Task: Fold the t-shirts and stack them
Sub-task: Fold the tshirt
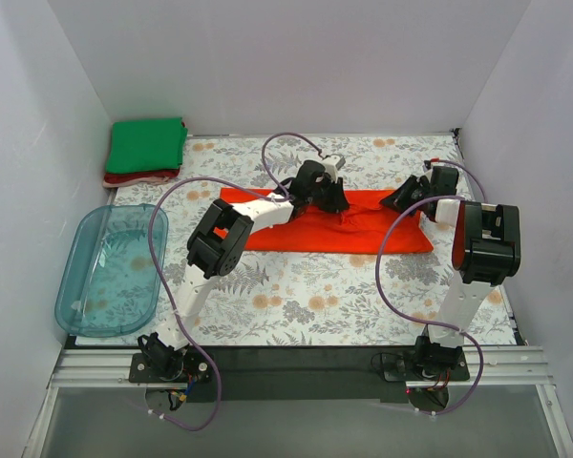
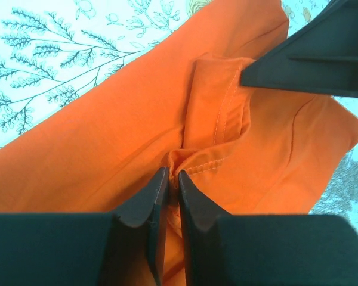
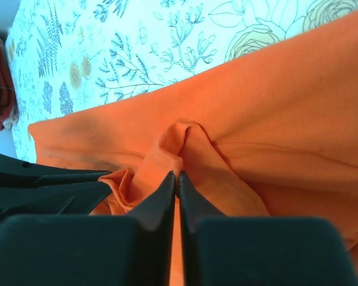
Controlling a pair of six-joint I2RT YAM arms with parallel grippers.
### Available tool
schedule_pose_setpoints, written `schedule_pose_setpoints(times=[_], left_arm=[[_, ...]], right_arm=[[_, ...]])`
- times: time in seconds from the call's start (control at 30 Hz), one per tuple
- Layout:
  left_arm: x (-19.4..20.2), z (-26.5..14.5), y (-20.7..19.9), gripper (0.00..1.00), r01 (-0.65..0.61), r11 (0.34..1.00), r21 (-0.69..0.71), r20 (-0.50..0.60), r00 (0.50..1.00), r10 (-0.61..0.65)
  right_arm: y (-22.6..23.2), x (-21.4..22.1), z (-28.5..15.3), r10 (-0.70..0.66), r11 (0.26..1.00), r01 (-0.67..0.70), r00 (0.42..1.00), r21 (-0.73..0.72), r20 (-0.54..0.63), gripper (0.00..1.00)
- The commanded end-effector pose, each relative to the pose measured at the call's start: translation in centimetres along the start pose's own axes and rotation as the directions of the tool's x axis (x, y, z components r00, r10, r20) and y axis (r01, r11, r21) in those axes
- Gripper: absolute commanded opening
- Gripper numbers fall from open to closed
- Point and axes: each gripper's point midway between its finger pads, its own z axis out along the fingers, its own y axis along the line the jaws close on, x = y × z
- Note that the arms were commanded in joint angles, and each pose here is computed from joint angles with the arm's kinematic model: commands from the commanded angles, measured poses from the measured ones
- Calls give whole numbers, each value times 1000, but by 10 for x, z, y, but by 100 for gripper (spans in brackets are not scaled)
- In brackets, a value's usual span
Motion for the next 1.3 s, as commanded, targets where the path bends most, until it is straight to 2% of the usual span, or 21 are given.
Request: schedule_pose_setpoints(times=[0.0, 0.17, 0.67, 1.27], left_arm=[[-27, -15, -22, 8, -81, 996, 45, 66, 995, 78], [-27, -26, -26, 0, -173, 983, 65, 97, 981, 166], [-44, -43, -38, 0, -339, 937, 87, 268, 914, 306], [-36, -65, -54, 0, -503, 854, 129, 356, 828, 434]], right_arm=[[13, -18, -1, -33, 998, 35, 999, -45, 34, 3], [18, -19, -7, -42, 998, 44, 998, -52, 42, 1], [22, -12, -29, -38, 999, 41, 997, -30, 72, 1], [5, 10, -46, -1, 1000, -1, 998, 31, 69, 1]])
